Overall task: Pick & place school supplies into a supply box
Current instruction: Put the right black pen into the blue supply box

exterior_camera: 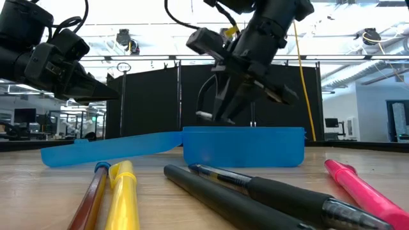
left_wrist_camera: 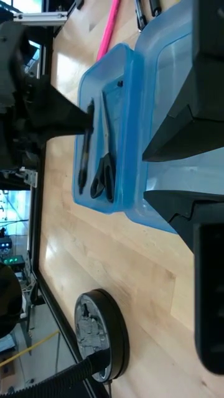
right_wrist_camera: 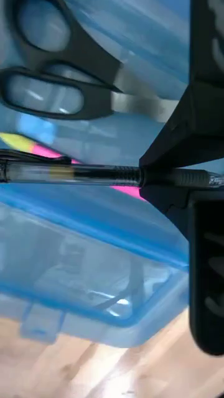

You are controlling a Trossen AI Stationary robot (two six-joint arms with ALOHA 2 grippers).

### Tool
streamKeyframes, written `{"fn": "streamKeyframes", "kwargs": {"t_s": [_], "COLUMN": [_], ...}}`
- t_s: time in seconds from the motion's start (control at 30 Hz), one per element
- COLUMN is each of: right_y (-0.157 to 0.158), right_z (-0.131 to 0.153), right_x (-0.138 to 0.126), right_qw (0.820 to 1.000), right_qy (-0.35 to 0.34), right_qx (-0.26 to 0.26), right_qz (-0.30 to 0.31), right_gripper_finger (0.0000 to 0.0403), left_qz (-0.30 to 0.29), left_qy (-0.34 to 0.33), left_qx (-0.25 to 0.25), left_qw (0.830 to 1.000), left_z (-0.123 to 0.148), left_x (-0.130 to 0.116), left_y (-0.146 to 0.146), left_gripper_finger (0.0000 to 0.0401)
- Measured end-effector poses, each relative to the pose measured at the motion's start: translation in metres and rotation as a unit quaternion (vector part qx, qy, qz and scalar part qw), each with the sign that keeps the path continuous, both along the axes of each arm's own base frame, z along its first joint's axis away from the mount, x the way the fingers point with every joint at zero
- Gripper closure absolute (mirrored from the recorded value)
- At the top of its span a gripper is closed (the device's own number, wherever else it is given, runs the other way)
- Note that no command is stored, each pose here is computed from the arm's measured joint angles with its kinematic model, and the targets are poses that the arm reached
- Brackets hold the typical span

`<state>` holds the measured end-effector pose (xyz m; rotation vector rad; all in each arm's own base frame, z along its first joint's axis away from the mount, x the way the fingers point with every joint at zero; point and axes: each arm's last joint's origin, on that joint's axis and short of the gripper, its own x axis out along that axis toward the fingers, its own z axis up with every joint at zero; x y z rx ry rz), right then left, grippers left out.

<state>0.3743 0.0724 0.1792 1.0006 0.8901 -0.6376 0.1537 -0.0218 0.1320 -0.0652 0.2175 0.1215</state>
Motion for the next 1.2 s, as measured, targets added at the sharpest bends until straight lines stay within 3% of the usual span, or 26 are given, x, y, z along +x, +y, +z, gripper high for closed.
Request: {"fn": "streamKeyframes", "kwargs": {"t_s": [0.23,0.87,1.2], "right_y": [0.0,-0.016,-0.019], "right_z": [-0.015,-0.017,-0.049], "right_x": [0.003,0.002,-0.014], "right_qw": [1.0,0.999,0.998], "right_qy": [0.02,0.044,0.024], "right_qx": [0.017,0.02,0.04], "right_qz": [-0.006,-0.012,-0.042], "right_gripper_finger": [0.0377,0.0377,0.0377], "left_qz": [0.001,0.002,0.0], "left_qy": [-0.001,0.002,0.002], "left_qx": [-0.005,-0.008,-0.01], "left_qw": [1.0,1.0,1.0], "left_z": [0.0,0.0,-0.001], "left_x": [0.0,0.0,0.0], "left_y": [0.0,0.0,0.0], "left_gripper_finger": [0.0313,0.0313,0.0313]}}
